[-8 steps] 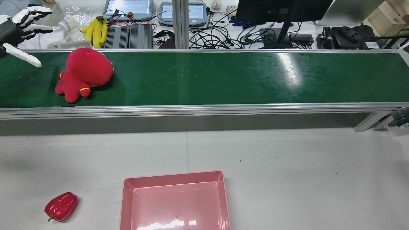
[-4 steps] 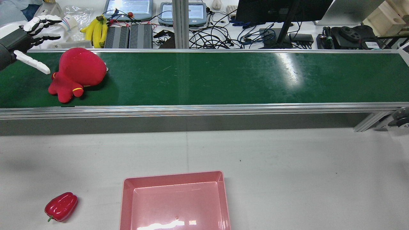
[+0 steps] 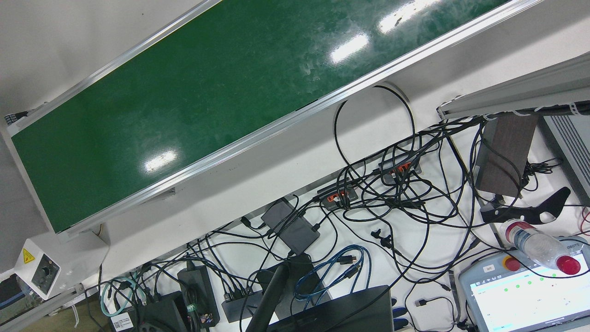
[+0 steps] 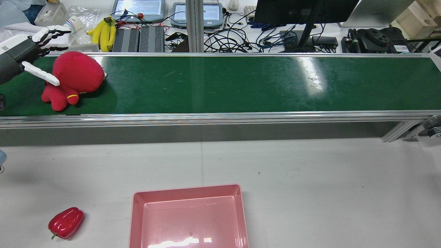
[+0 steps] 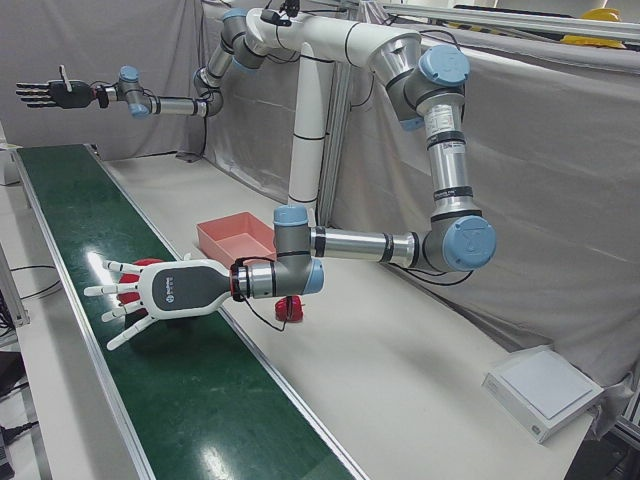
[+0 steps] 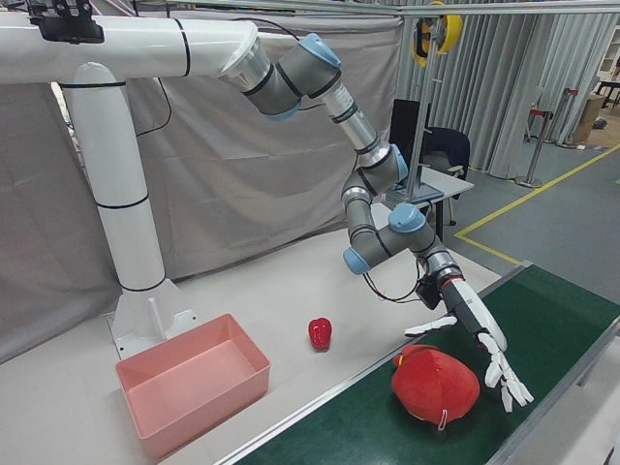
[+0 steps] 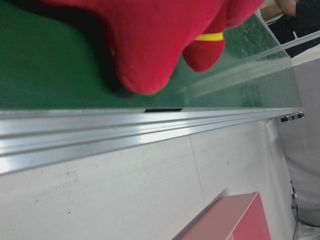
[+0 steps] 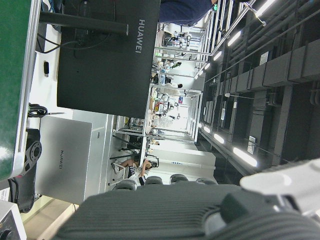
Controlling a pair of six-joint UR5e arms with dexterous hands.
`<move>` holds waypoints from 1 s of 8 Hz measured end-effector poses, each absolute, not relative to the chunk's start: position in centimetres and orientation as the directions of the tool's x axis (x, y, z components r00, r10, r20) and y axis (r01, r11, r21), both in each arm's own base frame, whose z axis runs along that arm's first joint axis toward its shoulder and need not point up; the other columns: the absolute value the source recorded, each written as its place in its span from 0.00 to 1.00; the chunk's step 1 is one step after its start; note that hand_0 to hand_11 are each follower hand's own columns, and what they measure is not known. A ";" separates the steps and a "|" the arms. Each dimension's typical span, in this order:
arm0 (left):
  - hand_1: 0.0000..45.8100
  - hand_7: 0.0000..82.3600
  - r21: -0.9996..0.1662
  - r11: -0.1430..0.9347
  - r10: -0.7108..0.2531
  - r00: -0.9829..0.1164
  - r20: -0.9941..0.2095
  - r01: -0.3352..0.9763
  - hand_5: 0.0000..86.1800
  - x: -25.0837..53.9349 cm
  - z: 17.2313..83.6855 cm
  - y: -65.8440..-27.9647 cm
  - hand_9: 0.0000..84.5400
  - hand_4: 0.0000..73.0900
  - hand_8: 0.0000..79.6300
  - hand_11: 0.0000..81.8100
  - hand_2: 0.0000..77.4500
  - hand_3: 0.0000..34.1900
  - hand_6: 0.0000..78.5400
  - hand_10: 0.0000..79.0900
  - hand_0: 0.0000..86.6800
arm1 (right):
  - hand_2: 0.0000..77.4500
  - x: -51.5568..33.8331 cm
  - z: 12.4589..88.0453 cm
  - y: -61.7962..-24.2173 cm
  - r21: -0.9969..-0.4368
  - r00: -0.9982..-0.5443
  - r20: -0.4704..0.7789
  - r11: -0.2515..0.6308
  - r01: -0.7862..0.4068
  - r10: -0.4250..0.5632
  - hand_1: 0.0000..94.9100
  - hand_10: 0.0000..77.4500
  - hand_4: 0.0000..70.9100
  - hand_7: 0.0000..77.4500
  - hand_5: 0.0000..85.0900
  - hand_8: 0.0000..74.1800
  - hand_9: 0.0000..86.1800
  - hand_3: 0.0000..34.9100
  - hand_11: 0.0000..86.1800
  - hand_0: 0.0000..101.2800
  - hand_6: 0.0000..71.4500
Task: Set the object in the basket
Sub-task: 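Reach the left hand down over the red plush toy on the belt, then close the left hand fingers around the red plush toy and lift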
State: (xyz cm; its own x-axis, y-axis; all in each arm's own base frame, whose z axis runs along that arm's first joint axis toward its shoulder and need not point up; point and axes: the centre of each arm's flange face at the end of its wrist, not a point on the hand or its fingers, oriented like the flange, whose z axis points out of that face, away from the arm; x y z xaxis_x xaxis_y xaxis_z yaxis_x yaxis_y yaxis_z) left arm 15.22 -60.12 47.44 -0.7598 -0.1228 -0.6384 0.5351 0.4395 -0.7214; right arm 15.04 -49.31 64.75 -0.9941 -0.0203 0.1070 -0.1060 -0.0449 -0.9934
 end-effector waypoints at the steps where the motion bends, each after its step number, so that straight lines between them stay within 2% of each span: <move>1: 0.17 0.09 -0.717 0.437 -0.120 -0.755 -0.644 0.543 0.33 15.3 47.6 -60.2 0.14 0.01 0.19 0.03 0.01 0.85 0.04 0.01 0.57 | 0.01 15.0 64.8 -49.3 -0.993 -0.994 0.107 -0.045 -0.106 -0.020 0.00 0.00 0.00 0.01 0.00 0.00 0.00 0.00 0.00 0.00 0.00; 5: 0.17 0.10 -0.719 0.430 -0.135 -0.749 -0.648 0.545 0.36 17.1 48.5 -59.9 0.18 0.01 0.21 0.04 0.01 0.80 0.04 0.02 0.57 | 0.01 15.1 64.8 -49.3 -0.993 -0.994 0.107 -0.045 -0.106 -0.021 0.00 0.00 0.00 0.01 0.00 0.00 0.00 0.00 0.00 0.00 0.00; 6: 0.20 0.14 -0.721 0.426 -0.135 -0.749 -0.648 0.547 0.47 17.2 48.6 -59.8 0.23 0.04 0.25 0.12 0.01 0.73 0.08 0.08 0.57 | 0.01 15.1 64.8 -49.3 -0.993 -0.994 0.107 -0.045 -0.106 -0.021 0.00 0.00 0.00 0.01 0.00 0.00 0.00 0.00 0.00 0.00 0.00; 7: 0.20 0.24 -0.722 0.422 -0.134 -0.749 -0.649 0.549 0.62 17.1 48.7 -59.8 0.36 0.22 0.34 0.23 0.12 0.59 0.17 0.10 0.55 | 0.01 15.1 64.8 -49.3 -0.993 -0.994 0.107 -0.045 -0.106 -0.021 0.00 0.00 0.00 0.01 0.00 0.00 0.00 0.00 0.00 0.00 0.00; 8: 0.04 0.38 -0.724 0.412 -0.130 -0.750 -0.648 0.554 0.69 17.0 48.8 -59.8 0.46 0.50 0.43 0.45 0.30 0.43 0.26 0.25 0.54 | 0.01 15.1 64.8 -49.3 -0.993 -0.994 0.107 -0.045 -0.106 -0.021 0.00 0.00 0.00 0.01 0.00 0.00 0.00 0.00 0.00 0.00 0.00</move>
State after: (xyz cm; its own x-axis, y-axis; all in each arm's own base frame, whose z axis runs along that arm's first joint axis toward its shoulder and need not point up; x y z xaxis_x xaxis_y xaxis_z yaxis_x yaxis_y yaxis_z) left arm 16.96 -59.82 48.84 -0.7505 -0.1300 -0.6480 0.5535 0.4121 -0.7237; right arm 15.06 -49.30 64.76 -0.9940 -0.0207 0.1070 -0.1060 -0.0450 -0.9933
